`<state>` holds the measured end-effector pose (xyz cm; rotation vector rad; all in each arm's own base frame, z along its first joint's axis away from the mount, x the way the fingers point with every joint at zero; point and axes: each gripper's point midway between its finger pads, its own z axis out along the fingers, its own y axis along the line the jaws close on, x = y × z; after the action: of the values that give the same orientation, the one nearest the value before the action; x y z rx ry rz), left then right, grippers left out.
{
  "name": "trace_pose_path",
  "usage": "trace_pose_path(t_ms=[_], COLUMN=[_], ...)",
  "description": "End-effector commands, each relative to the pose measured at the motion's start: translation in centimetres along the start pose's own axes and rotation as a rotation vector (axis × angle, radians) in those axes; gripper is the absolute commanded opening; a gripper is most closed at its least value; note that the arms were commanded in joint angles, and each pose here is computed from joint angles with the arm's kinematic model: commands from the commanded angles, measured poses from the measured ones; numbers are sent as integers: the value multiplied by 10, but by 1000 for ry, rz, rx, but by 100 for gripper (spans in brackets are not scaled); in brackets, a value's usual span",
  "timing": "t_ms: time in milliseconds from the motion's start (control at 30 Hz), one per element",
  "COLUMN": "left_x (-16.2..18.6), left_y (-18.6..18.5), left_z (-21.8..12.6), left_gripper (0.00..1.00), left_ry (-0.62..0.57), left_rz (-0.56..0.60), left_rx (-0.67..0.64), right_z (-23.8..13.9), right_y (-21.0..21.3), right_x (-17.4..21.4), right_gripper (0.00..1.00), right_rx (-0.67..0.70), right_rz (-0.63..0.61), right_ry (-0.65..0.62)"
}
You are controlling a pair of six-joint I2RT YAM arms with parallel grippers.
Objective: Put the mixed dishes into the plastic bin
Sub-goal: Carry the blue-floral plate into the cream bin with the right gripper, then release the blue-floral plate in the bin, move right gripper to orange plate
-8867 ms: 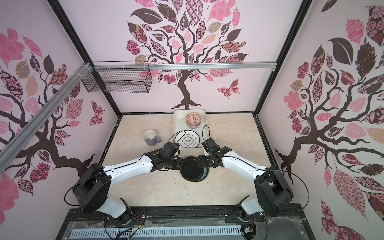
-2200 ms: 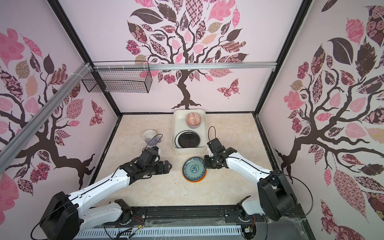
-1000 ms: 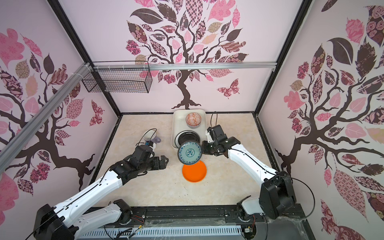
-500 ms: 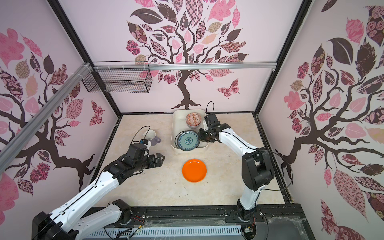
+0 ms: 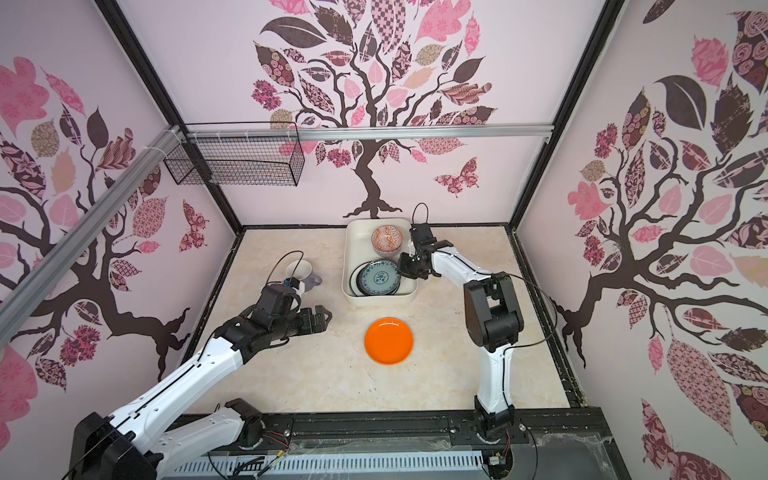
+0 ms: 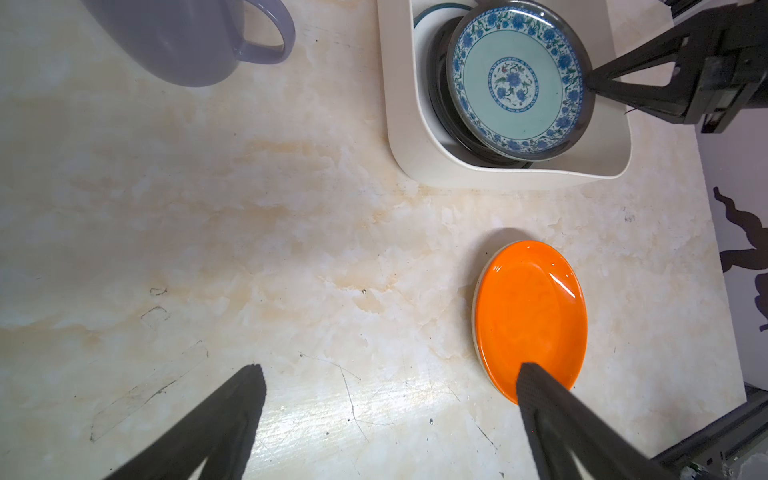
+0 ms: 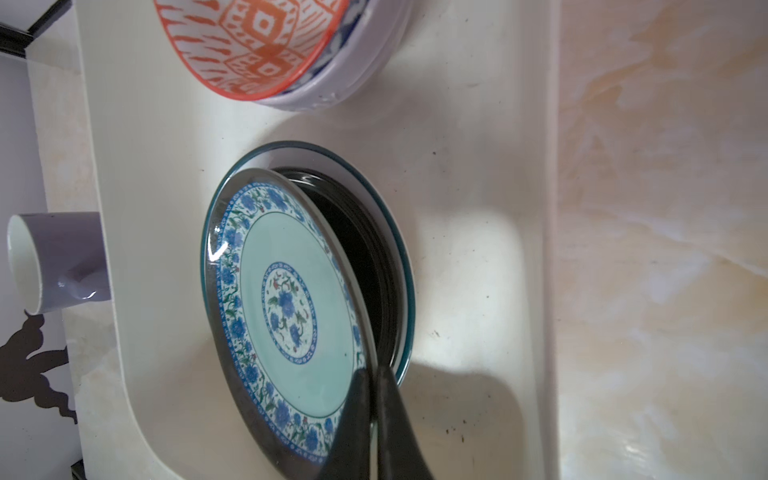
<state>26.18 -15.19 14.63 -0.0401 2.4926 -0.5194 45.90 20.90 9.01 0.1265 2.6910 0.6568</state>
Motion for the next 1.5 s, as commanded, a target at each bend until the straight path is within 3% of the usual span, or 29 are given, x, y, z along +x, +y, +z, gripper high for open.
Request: trace_pose_path(t_ms=[0,300,433,533,633,933,1167,1300,1467], left_x=[-17,-16,-16,-15,-15,-10,20,47,80], left_y=[-12,-12,-12,-12,-12,-15,-20,-32,-43], left_z=[-6,-6,-8,-9,-11,-26,-28,-21,-7], left_gripper=[98,98,98,98,98,98,98,98,98], left_ry=[-40,-40,-46,-46,-51,-57,-15,29,72], left_rz=[5,5,6,5,5,15,18,53,90], left_rx=[40,46,47,50,55,87,117,127,125], right_z=[15,24,19,8,-4,-70,-100,-91,-76], right_y=[1,-3,-1,4,9,22,11,-7,-36], right_x=[-1,7,6,2,0,10,85,145,194], right_gripper=[0,1,15,30,37,39,38,37,36], right_rx=[-17,-19,-19,-24,-27,-24,58,98,140], right_rz=[-1,9,7,-3,-13,-42,-92,-98,-85], right_ry=[31,69,64,46,32,-44,-27,37,93])
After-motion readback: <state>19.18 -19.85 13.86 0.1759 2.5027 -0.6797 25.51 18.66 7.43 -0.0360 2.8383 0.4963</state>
